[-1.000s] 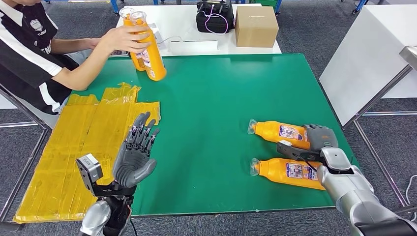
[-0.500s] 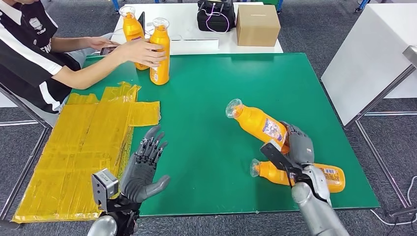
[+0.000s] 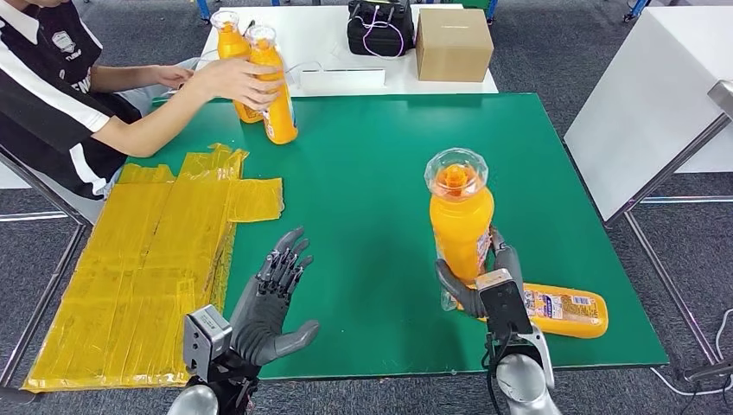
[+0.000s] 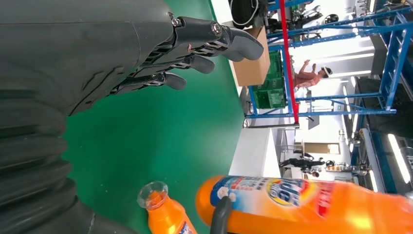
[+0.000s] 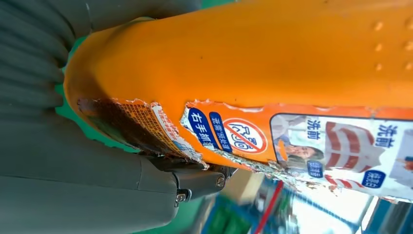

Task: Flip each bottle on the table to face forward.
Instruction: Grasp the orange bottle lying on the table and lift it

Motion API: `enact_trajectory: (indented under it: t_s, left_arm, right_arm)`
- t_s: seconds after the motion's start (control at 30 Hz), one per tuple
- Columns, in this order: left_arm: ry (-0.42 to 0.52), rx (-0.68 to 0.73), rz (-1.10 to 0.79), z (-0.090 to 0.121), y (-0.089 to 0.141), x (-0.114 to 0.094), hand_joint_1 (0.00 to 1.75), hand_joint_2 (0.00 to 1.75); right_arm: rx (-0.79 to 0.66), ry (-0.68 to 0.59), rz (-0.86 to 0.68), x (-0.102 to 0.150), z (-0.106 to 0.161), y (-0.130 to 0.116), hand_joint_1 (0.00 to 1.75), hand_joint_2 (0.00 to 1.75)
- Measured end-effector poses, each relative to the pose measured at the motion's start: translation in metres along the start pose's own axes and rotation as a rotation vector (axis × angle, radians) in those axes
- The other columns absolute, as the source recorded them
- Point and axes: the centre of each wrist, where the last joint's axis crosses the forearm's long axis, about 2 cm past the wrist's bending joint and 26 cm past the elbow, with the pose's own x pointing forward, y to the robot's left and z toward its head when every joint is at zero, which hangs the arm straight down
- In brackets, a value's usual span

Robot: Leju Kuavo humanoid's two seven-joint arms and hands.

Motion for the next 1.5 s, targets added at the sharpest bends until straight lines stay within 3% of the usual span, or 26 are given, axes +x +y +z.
enact_trajectory:
  t_s: [0.43,1.07,1.5]
  left_arm:
    - [-0.004,-0.017,0.003,-0.011,0.000,-0.002,0.00,1.75]
    - [-0.007,-0.048,0.009,-0.022,-0.001,-0.004,0.00,1.75]
    - [0.007,-0.059,0.003,-0.021,0.000,-0.006,0.00,1.75]
  right_arm:
    - [0.285,-0.060,-0.179,0.025,0.004,0.074,1.75,1.75]
    - [0.520,-0.041,-0.173,0.027,0.009,0.127,1.75,1.75]
    - [0.584,0.004,-0.163,0.019,0.008,0.138,1.75,1.75]
